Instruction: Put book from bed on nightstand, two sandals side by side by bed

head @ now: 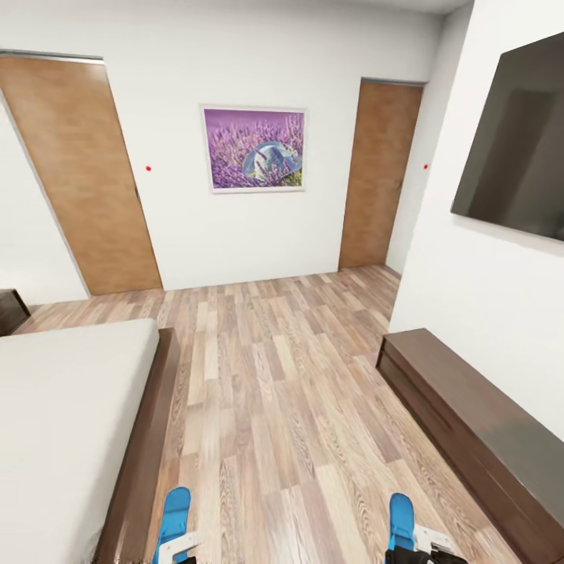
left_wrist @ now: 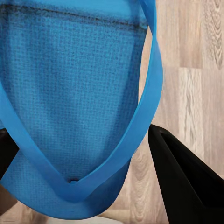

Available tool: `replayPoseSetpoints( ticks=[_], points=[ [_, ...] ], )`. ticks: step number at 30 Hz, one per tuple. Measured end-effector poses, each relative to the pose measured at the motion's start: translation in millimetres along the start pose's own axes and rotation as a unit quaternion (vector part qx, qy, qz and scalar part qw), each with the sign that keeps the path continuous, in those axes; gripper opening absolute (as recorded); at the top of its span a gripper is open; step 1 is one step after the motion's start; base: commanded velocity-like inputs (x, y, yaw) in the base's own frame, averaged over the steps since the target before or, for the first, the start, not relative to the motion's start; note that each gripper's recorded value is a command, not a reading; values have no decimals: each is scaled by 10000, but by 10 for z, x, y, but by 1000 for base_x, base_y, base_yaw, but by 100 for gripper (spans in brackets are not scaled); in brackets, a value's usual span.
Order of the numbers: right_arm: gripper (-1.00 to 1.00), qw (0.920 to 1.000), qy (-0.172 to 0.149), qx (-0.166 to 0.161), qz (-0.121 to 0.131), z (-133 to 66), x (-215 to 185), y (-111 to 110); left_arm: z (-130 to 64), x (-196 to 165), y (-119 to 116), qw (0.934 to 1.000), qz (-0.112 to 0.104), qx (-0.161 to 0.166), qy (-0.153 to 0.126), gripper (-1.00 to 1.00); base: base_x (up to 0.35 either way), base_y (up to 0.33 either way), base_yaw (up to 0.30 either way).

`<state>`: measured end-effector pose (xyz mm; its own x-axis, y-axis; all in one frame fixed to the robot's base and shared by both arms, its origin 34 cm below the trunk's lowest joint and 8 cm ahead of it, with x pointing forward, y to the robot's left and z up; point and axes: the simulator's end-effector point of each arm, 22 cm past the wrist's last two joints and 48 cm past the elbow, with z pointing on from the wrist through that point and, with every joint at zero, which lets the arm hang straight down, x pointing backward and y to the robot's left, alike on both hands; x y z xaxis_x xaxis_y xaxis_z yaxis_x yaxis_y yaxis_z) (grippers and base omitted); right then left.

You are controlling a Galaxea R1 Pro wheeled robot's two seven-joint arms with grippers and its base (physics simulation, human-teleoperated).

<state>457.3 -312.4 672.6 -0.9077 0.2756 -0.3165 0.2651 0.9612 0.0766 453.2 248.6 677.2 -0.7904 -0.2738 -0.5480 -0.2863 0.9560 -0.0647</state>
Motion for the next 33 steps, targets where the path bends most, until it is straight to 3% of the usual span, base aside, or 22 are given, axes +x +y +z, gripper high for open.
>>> replayPoseSetpoints(
  ticks=[11, 33],
  points=[
    [-100, 10000, -5, 16, 6, -2, -7, -35, 0, 0, -1, 10000, 1, 1, 0, -100, 0, 0, 223],
    [-100, 9999, -137, -17, 9, -59, -115, -8, -30, -106, -41, 9999, -12, 43, -115, -100, 0, 0, 4]
  ],
)
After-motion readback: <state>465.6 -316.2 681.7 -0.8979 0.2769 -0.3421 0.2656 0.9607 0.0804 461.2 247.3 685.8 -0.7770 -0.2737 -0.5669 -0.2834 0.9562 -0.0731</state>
